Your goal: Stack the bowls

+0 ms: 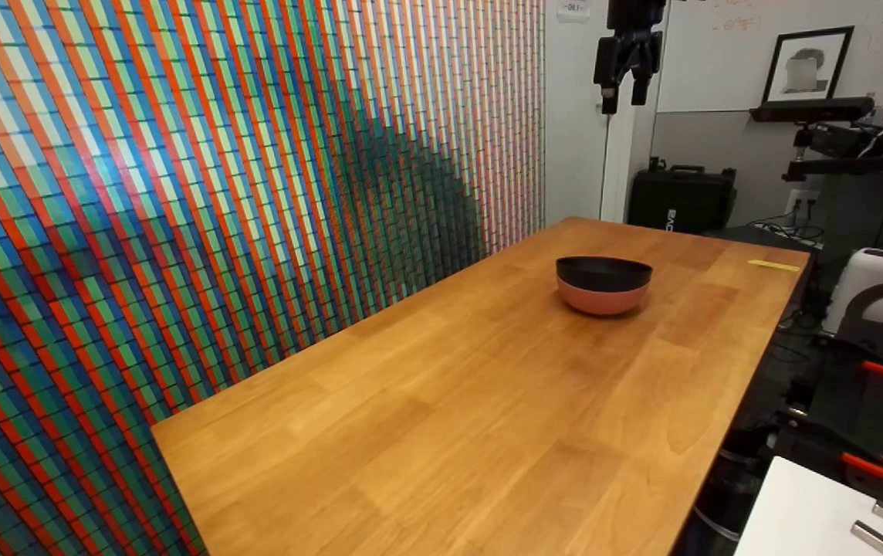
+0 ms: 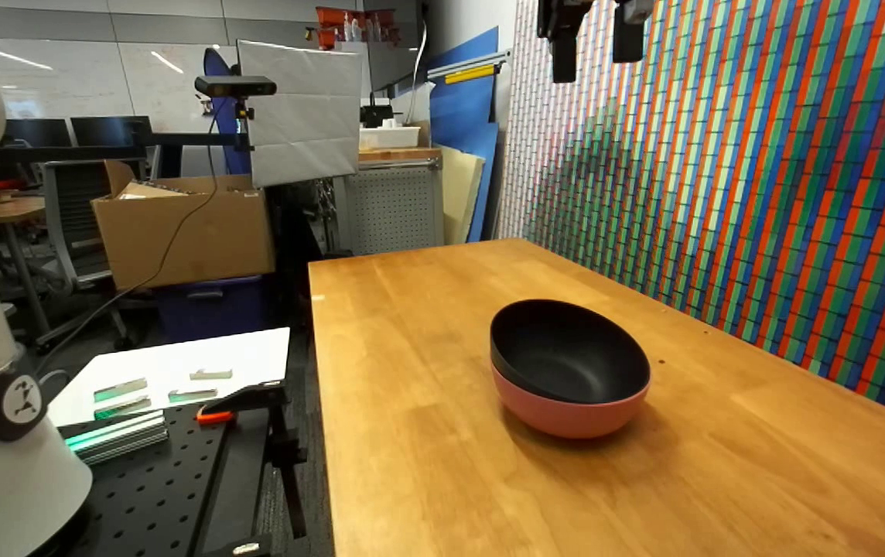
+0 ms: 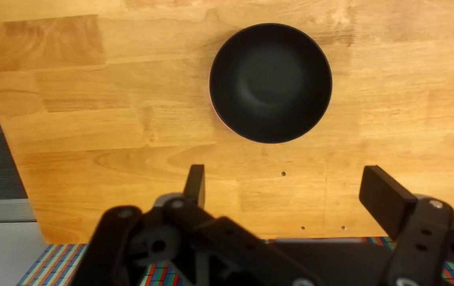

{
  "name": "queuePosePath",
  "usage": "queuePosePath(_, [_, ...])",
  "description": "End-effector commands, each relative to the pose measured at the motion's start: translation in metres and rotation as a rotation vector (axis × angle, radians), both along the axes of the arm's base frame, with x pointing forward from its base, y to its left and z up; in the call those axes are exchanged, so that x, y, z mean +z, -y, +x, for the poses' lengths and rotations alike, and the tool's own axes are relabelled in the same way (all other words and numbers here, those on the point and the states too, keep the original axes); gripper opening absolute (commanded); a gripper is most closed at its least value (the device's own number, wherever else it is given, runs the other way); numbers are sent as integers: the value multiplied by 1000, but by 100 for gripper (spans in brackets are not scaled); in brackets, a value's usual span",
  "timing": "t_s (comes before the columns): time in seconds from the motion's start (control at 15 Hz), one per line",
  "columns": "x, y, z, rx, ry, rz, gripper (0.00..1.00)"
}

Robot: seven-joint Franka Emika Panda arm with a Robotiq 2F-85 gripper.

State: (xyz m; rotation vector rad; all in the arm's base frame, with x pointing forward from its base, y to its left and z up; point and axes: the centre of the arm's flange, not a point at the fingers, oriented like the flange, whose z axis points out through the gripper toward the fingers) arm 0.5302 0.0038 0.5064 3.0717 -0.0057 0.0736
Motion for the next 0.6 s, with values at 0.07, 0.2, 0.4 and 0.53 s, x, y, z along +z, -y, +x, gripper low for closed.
queuePosePath(0.07, [0,-7,4,13,0,0,100])
queuePosePath(0.2, [-3,-9,6,16,-4,0,100])
queuePosePath(0.4, [-4,-9,7,16,-6,0,100])
queuePosePath(0.53, [-4,-9,7,16,-6,0,100])
